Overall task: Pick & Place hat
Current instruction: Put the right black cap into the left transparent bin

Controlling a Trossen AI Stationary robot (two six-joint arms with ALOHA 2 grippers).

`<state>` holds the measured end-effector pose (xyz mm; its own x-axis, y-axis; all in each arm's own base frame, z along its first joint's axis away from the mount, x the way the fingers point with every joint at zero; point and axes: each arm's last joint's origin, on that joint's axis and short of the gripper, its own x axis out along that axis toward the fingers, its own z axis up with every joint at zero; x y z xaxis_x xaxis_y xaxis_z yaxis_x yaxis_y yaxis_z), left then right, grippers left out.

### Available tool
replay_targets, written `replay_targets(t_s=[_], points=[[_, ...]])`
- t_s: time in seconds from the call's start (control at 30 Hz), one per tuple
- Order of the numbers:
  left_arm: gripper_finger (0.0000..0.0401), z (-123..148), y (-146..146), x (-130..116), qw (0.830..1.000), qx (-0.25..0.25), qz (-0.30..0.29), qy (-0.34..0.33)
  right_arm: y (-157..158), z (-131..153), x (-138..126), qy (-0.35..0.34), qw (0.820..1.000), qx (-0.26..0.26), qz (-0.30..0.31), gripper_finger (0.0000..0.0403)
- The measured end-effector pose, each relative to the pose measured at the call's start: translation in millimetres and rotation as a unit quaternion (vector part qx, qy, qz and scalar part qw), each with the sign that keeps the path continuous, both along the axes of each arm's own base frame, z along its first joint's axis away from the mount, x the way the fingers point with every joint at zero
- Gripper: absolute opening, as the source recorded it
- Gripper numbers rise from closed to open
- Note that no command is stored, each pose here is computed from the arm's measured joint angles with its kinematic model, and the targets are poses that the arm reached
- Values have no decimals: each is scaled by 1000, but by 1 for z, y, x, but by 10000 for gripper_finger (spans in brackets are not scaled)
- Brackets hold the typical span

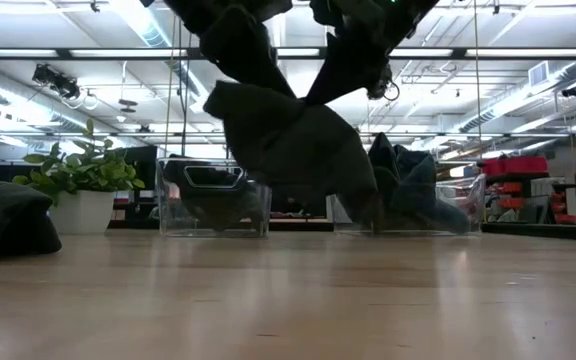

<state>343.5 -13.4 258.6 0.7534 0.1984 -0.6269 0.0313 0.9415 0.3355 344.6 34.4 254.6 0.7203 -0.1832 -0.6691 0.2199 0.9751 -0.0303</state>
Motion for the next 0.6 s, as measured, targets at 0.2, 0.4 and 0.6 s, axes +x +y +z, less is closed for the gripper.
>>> replay_targets(t_s=[0.2, 0.4, 0.6], points=[[195, 1, -6, 2, 1000, 6, -12, -8, -5, 1, 2, -14, 999, 25, -26, 0], [139, 0, -6, 1, 1000, 6, -13, -4, -1, 4, 4, -33, 999, 26, -10, 0], [55, 0, -1, 0, 1000, 4, -7, 5, 2, 4, 3, -29, 999, 21, -8, 0]])
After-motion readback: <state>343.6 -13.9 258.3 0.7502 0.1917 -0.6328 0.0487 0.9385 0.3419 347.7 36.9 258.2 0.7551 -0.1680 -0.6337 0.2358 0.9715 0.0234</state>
